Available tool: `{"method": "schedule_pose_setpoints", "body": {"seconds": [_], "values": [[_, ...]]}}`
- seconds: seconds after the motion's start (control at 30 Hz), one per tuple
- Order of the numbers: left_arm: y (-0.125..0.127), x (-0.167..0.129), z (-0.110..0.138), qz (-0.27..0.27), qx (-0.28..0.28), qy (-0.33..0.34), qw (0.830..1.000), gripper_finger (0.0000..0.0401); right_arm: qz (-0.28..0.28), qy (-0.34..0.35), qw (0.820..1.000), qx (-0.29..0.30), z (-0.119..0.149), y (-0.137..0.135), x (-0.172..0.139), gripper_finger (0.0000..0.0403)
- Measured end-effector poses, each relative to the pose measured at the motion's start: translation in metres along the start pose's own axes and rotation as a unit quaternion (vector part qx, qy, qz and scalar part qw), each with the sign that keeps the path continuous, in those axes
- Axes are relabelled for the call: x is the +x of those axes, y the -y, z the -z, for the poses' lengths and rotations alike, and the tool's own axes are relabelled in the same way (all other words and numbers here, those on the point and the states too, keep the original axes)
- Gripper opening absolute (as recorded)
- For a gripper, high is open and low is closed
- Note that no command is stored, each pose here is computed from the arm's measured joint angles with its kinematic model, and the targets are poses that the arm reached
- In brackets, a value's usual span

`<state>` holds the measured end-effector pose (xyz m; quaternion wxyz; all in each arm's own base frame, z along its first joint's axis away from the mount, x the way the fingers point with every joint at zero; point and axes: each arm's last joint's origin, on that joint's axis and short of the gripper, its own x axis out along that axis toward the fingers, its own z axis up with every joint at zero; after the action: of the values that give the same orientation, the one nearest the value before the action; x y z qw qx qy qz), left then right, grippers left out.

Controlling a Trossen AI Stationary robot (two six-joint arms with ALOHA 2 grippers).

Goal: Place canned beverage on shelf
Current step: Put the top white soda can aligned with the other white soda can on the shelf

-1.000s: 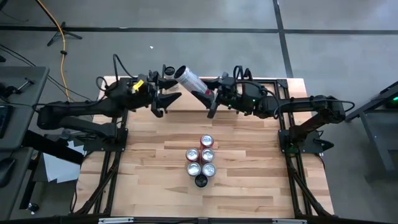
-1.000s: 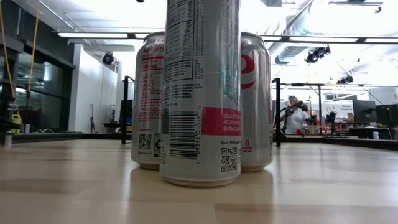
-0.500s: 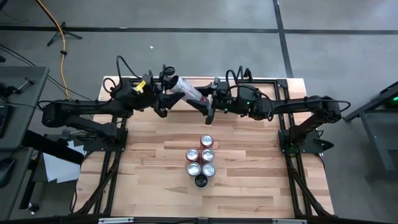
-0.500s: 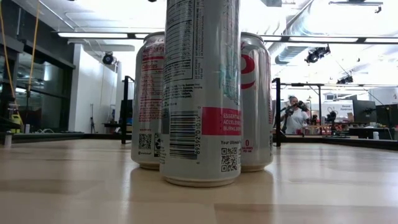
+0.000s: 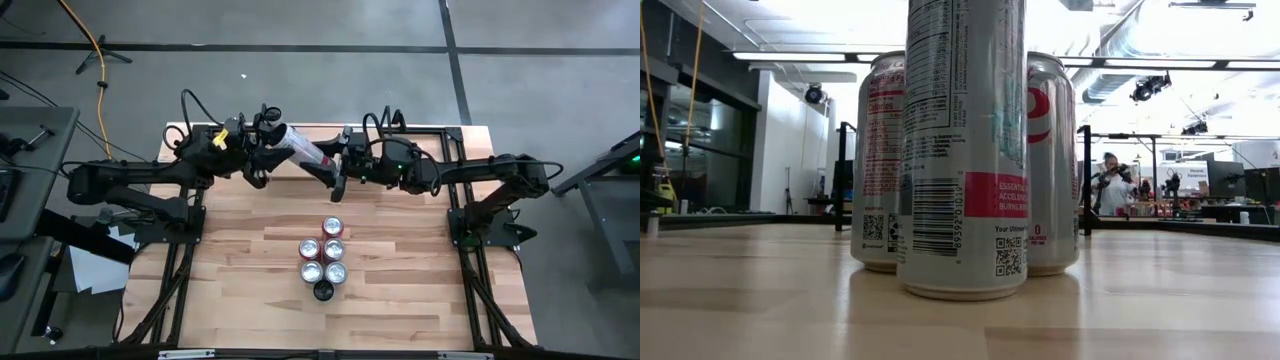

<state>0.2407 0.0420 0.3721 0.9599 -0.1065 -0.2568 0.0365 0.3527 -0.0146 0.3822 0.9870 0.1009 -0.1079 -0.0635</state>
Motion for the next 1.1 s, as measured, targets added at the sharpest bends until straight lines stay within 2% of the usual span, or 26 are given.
{"method": "schedule_pose_setpoints", "body": {"seconds": [0.07, 0.23, 0.33, 0.53, 0.73, 0.9, 1.1], "values": [[0.0, -0.001, -0.001, 0.0, 0.004, -0.001, 1.0, 0.0177, -0.001, -0.001, 1.0, 0.003, 0.0, 0.0, 0.0, 0.026], [-0.004, -0.005, -0.002, -0.021, 0.022, -0.035, 0.999, 0.0177, 0.008, -0.012, 1.0, 0.001, -0.006, 0.002, -0.005, 0.0354], [-0.006, -0.013, -0.009, -0.038, 0.028, -0.061, 0.997, 0.0177, 0.022, -0.039, 0.999, -0.004, -0.015, 0.007, -0.016, 0.0384], [-0.011, -0.028, -0.008, -0.091, 0.031, -0.135, 0.986, 0.0177, 0.078, -0.107, 0.991, -0.017, -0.029, 0.018, -0.042, 0.0394], [-0.017, -0.026, 0.016, -0.173, 0.025, -0.192, 0.966, 0.0177, 0.137, -0.125, 0.982, -0.029, -0.032, 0.023, -0.052, 0.0395], [-0.019, -0.02, 0.044, -0.268, 0.059, -0.214, 0.937, 0.0177, 0.166, -0.119, 0.978, -0.033, -0.033, 0.024, -0.054, 0.0395], [-0.024, -0.02, 0.076, -0.407, 0.16, -0.242, 0.866, 0.0177, 0.178, -0.115, 0.977, -0.035, -0.034, 0.025, -0.055, 0.0396]]}}
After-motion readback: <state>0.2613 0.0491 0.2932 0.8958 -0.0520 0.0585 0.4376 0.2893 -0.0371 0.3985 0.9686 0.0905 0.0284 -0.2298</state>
